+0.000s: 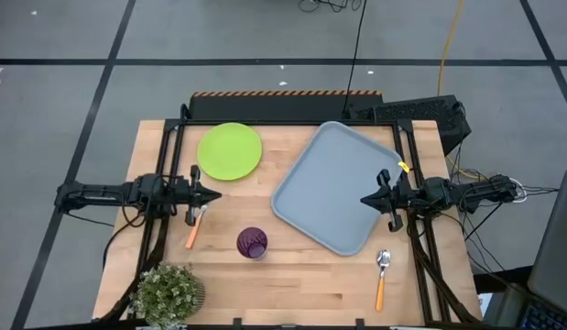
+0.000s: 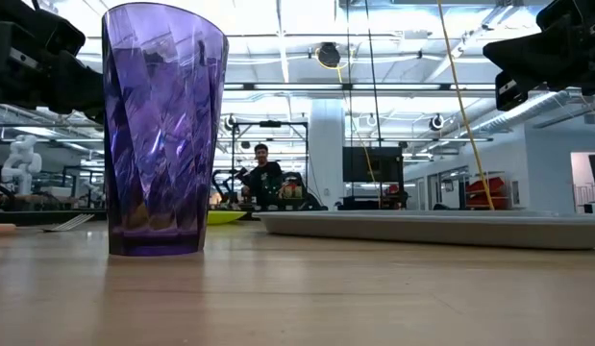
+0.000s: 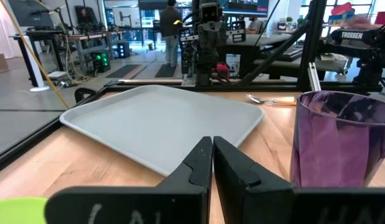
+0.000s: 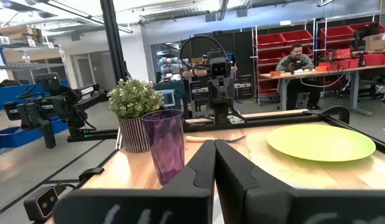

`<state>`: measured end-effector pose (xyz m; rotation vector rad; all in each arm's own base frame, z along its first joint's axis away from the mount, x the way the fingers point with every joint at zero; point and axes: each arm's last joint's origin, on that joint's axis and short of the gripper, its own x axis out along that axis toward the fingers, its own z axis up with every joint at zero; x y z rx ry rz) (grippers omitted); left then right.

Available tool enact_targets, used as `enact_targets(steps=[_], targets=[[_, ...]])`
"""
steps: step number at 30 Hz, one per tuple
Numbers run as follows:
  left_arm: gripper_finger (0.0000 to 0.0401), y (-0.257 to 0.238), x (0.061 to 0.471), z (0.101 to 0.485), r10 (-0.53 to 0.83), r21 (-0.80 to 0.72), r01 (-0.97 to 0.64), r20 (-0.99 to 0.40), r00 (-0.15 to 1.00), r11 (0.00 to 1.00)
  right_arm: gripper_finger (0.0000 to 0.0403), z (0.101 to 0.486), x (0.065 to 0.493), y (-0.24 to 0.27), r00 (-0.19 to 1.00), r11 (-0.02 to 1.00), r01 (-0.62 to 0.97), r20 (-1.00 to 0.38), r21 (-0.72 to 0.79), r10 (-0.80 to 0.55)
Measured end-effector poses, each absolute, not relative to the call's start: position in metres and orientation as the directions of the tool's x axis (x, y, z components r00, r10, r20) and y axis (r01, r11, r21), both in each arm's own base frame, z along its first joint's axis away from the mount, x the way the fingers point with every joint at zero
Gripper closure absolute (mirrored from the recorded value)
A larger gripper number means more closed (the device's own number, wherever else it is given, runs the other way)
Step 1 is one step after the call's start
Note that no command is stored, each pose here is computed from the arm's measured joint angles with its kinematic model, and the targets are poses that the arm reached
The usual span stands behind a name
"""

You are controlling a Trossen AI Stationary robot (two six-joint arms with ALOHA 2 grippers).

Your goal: Pick and place plate/cup/fork/spoon on tray

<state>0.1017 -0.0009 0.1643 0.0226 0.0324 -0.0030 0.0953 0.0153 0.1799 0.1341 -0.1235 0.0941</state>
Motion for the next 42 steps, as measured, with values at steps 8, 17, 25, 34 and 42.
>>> enact_targets(steps=[8,17,25,34,42], targets=[[0.0382,-0.001,0.102,0.164,-0.003,0.023,0.004,-0.032,0.999,1.000,0.0403,0.180,0.095,0.015,0.988,0.987,-0.102,0.129,0.127,0.085],[0.0382,-0.001,0.102,0.164,-0.003,0.023,0.004,-0.032,0.999,1.000,0.0403,0.180,0.095,0.015,0.988,0.987,-0.102,0.128,0.127,0.085],[0.0382,-0.001,0.102,0.164,-0.003,0.023,0.003,-0.032,0.999,1.000,0.0403,0.181,0.095,0.015,0.987,0.985,-0.104,0.138,0.136,0.085],[0.0382,-0.001,0.102,0.164,-0.003,0.023,0.003,-0.032,0.999,1.000,0.0403,0.194,0.092,0.015,0.959,0.982,-0.122,0.273,0.142,0.080],[0.0382,-0.001,0.102,0.164,-0.003,0.023,0.004,-0.032,0.999,1.000,0.0403,0.197,0.092,0.015,0.950,0.981,-0.127,0.303,0.144,0.078]])
